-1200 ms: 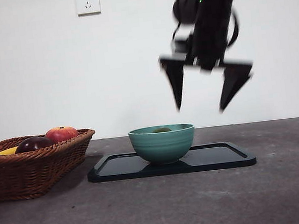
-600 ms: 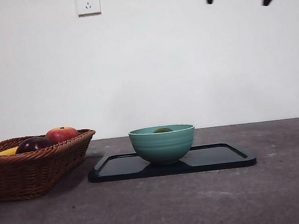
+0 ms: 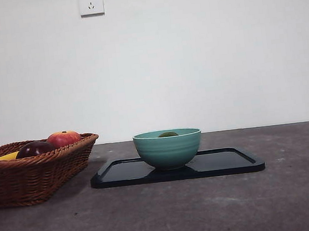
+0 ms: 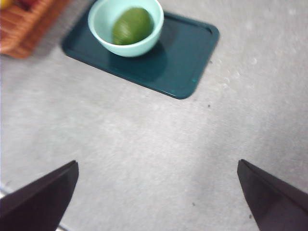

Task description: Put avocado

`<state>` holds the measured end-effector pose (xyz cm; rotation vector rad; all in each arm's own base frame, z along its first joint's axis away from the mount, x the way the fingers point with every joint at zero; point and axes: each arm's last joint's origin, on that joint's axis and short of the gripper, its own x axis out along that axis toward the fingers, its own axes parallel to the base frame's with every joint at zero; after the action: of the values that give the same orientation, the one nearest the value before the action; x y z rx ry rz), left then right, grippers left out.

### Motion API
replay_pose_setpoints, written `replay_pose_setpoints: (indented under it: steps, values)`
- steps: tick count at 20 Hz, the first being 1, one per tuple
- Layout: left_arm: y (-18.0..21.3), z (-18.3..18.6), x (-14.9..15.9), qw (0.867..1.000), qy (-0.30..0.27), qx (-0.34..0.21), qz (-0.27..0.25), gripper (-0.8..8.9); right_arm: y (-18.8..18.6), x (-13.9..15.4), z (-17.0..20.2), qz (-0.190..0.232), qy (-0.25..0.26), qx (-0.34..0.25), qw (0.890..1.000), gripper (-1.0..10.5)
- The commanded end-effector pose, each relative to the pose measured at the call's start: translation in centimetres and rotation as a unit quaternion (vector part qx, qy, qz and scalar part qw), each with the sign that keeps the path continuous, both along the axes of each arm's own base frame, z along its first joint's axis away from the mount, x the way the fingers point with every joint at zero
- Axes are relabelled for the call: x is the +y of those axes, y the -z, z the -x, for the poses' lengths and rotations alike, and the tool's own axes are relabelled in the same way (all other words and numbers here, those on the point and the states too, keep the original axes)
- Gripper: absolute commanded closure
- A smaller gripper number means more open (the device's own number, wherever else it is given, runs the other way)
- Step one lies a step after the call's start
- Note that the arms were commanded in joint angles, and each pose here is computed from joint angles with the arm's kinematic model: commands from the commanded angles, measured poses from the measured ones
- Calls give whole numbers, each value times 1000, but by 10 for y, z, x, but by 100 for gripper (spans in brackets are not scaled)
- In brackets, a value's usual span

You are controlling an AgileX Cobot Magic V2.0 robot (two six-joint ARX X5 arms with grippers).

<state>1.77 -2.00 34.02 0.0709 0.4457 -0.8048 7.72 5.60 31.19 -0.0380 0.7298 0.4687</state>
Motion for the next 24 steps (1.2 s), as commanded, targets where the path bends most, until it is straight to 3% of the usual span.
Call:
replay_pose_setpoints:
  steps: [1,5,9,10,11,12,24]
  values:
    - [-3,0,0,1000,2,-4,9,255,-2,-11,18,-27,-16,-27,999,355]
    - [-3,0,0,1000,2,-4,9,255,-6,-27,39,-65,-23,-71,995,355]
    - [-4,0,0,1000,2,-5,10,273,-6,-31,44,-73,-23,-80,994,395]
    - [-4,0,0,1000,3,-6,12,385,-6,-31,44,-75,-29,-76,994,591]
    - [-4,0,0,1000,3,-6,12,574,-6,-31,45,-79,-34,-76,993,867]
    - [-4,0,0,1000,2,-6,12,793,-6,-31,44,-81,-35,-78,993,931]
    - [-10,-1,-2,999,3,-22,40,787,-7,-30,44,-85,-38,-81,992,928]
